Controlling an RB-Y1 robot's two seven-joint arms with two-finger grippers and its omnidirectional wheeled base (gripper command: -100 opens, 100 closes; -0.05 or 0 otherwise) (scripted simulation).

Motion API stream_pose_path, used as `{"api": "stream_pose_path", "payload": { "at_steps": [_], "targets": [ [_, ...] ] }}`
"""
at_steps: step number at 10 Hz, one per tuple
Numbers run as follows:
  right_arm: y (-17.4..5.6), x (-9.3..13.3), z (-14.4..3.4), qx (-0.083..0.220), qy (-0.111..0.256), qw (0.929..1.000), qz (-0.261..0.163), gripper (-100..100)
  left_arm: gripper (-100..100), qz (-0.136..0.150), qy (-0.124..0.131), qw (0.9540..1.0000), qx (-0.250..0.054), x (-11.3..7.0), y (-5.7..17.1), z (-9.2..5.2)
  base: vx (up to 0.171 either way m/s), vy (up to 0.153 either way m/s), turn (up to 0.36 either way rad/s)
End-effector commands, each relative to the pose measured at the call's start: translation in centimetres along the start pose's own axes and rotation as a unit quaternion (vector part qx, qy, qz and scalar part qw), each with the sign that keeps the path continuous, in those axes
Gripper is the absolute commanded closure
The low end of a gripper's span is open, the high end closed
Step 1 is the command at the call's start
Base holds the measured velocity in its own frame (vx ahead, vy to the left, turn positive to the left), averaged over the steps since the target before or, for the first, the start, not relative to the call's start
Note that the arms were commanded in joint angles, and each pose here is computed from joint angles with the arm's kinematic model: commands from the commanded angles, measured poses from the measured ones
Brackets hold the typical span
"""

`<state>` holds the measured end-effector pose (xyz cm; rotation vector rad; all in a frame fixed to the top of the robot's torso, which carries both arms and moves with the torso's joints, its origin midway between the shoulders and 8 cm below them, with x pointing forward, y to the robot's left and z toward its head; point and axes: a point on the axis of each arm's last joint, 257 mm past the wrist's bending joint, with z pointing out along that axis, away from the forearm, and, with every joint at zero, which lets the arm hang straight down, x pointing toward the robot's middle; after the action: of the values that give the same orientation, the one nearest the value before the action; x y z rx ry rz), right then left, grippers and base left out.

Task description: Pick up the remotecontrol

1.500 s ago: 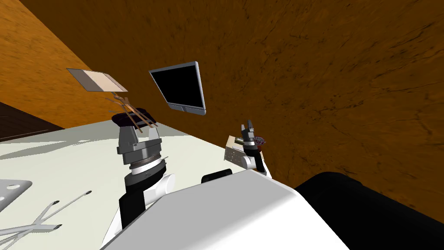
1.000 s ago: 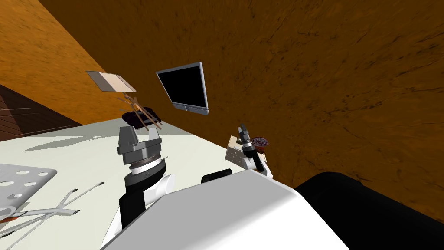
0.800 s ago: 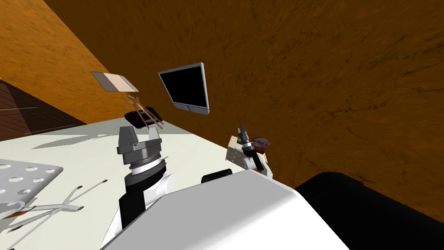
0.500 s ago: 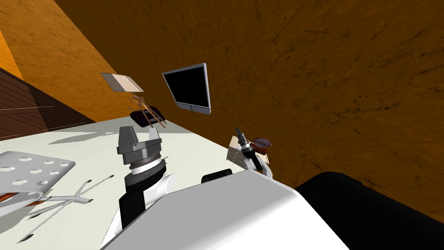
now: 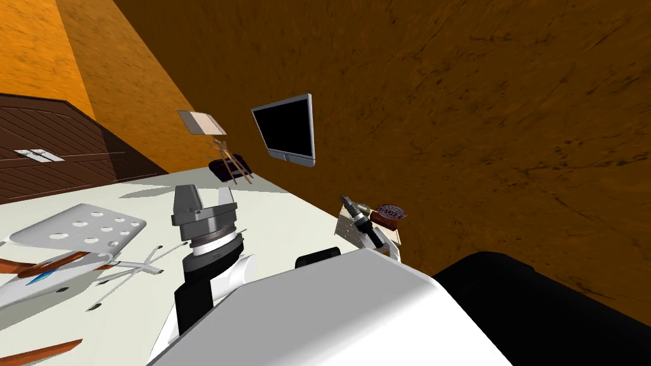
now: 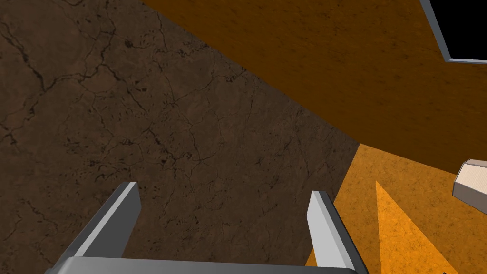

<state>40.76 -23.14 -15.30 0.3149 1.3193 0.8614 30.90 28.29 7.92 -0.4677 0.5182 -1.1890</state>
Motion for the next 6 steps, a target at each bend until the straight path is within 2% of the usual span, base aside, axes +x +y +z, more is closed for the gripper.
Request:
{"api": "stream_pose_path", "payload": {
  "at_steps": [1, 2, 3, 4, 6],
  "targets": [
    [-1.3, 1.2, -0.4, 0.011, 0.021, 0.9994, -0.024, -100, 0, 0.000, 0.000, 1.0000, 0.000, 0.0, 0.0, 0.0, -0.017, 0.015, 0.045],
    [-2.9, 2.5, -1.0, 0.020, 0.048, 0.9969, -0.059, -100, 0, 0.000, 0.000, 1.0000, 0.000, 0.0, 0.0, 0.0, -0.013, 0.014, 0.097],
    [-3.0, 2.5, -1.0, 0.022, 0.049, 0.9968, -0.059, -100, 0, 0.000, 0.000, 1.0000, 0.000, 0.0, 0.0, 0.0, -0.008, 0.008, 0.058],
    [-4.7, 3.8, -1.8, 0.031, 0.078, 0.9921, -0.093, -100, 0, 0.000, 0.000, 1.0000, 0.000, 0.0, 0.0, 0.0, -0.008, 0.012, 0.113],
    [-8.2, 6.1, -3.6, 0.046, 0.134, 0.9775, -0.157, -100, 0, 0.000, 0.000, 1.0000, 0.000, 0.0, 0.0, 0.0, -0.014, 0.017, 0.167]
  ]
}}
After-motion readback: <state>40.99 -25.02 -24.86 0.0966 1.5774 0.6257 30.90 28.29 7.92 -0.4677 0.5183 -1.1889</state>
